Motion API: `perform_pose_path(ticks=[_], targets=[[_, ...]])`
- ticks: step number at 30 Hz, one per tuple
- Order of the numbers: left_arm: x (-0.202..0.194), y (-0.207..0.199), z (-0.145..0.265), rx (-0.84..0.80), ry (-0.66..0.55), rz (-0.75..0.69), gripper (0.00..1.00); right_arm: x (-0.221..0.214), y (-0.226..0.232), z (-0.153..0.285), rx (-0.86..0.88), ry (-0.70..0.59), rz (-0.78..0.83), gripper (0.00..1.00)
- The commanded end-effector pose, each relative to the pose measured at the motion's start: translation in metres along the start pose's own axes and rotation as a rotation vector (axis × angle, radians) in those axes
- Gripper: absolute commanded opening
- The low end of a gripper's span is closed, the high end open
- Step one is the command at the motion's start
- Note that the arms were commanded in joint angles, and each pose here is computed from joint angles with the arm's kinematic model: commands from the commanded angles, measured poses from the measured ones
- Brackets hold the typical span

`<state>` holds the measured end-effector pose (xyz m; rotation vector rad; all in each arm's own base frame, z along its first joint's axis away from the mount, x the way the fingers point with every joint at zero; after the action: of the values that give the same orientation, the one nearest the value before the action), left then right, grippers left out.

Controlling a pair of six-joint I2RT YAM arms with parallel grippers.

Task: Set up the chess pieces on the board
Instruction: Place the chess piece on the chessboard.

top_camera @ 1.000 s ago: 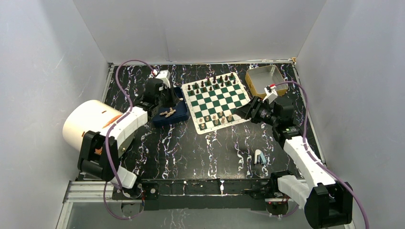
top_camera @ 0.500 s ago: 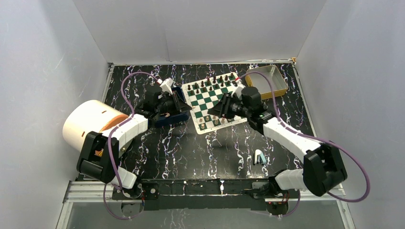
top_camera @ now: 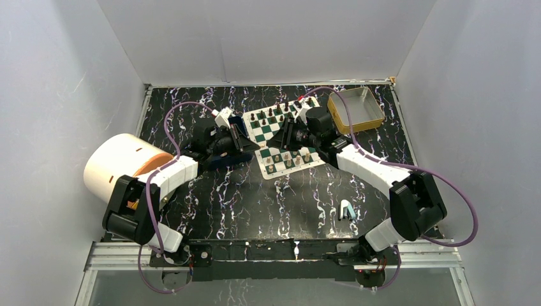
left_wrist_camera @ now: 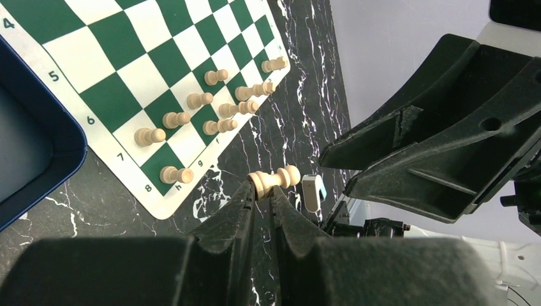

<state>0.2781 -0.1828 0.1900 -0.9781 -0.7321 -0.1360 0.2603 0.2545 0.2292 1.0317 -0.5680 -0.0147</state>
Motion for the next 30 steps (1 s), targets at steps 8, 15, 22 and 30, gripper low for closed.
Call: perform_pose_path(ticks=[8, 15, 22, 30], targets=[[0.004, -0.008, 0.005, -0.06, -0.02, -0.014, 0.07, 0.008, 0.015, -0.012, 0.06, 0.013, 0.022, 0.44], [0.004, -0.007, 0.004, -0.06, -0.015, -0.017, 0.06, 0.006, 0.017, -0.017, 0.067, 0.028, 0.016, 0.4], [0.005, -0.009, 0.004, -0.071, -0.012, -0.017, 0.06, 0.006, 0.015, -0.02, 0.059, 0.027, 0.011, 0.38], [0.004, -0.01, 0.004, -0.082, 0.007, -0.012, 0.06, 0.007, 0.015, -0.023, 0.058, 0.029, 0.025, 0.31]])
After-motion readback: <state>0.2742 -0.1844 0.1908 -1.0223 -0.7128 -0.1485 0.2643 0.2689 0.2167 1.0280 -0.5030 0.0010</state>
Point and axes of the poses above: each gripper's point midway between its finger pads, its own z axis back along the fingers, its own y axis along the line the jaws close on, x = y × z, the point moved 9 cm from there along z, back along the fingers, and after that the axes turned 11 degrees about -z, right-handed, at the moved point
